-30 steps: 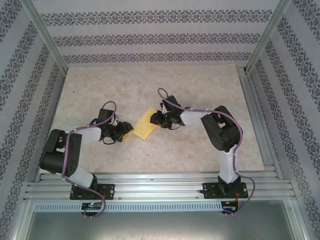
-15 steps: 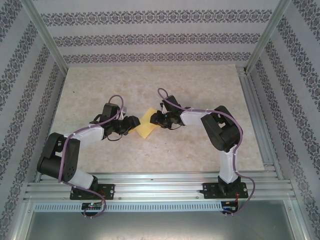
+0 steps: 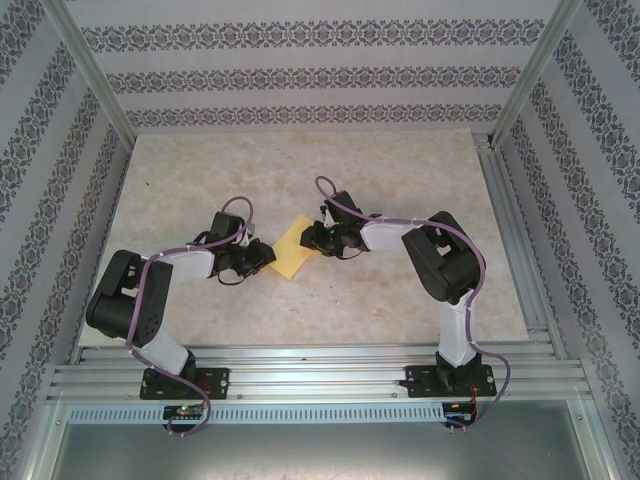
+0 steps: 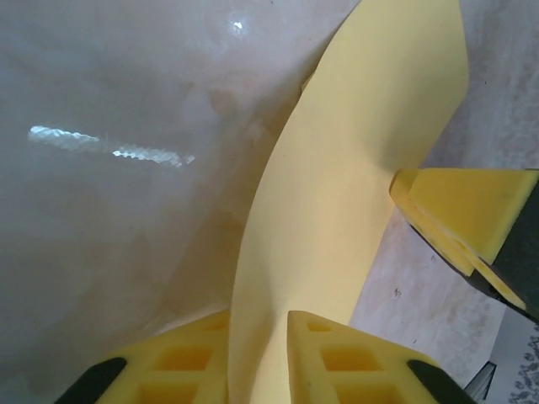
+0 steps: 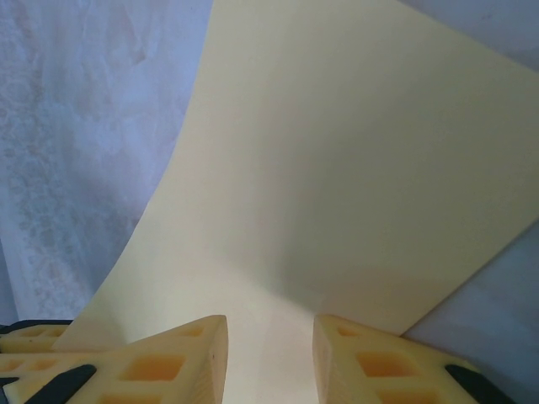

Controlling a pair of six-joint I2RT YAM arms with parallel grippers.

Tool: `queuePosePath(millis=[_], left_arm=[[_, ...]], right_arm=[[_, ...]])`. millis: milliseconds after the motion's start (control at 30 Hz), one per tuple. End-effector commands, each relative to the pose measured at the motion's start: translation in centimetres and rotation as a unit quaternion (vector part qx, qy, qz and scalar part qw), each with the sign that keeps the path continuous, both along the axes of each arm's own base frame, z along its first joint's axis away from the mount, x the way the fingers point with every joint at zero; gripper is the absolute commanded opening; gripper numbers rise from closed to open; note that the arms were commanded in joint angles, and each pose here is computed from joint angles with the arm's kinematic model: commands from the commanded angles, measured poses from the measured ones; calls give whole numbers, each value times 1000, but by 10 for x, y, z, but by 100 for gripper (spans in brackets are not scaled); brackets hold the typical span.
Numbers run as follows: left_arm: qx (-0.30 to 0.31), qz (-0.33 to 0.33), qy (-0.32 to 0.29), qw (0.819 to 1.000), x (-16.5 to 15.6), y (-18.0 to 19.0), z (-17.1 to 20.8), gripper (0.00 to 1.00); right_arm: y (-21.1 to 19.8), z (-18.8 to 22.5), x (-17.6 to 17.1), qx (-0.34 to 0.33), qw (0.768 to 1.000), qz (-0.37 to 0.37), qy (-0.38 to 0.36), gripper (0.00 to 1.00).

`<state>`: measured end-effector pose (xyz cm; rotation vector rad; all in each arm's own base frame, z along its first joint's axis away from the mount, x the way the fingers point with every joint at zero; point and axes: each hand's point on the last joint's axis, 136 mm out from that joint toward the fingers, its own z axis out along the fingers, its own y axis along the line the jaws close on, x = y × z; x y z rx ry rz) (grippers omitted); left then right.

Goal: Fold a paper plane with a square sheet of paper (fold left side to right side)
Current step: Third fold the triangle at the center of the table.

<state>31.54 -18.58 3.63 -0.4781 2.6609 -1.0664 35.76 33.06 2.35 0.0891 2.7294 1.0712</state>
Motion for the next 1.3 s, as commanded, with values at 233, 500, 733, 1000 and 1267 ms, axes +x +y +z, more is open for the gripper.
queuePosePath(millis=[233,500,733,1000,1267], left_arm=[[78,-38,-34,996,-3,13,8,6],[136,-106,-103,980,-4,-1,35,5],[190,-180,-158,952,-9,-18,47,4],[239,-245,-189,921,-14,-39,48,5],[270,-267,-204,902,-13,-50,45,5]], right_arm=[[0,20,3,13,1000,3,-17,33],[-19,80,12,73,995,-59,-27,38],[-22,101,5,175,969,-152,91,44],[5,87,10,158,960,-158,167,46],[22,69,4,112,964,-133,203,42]])
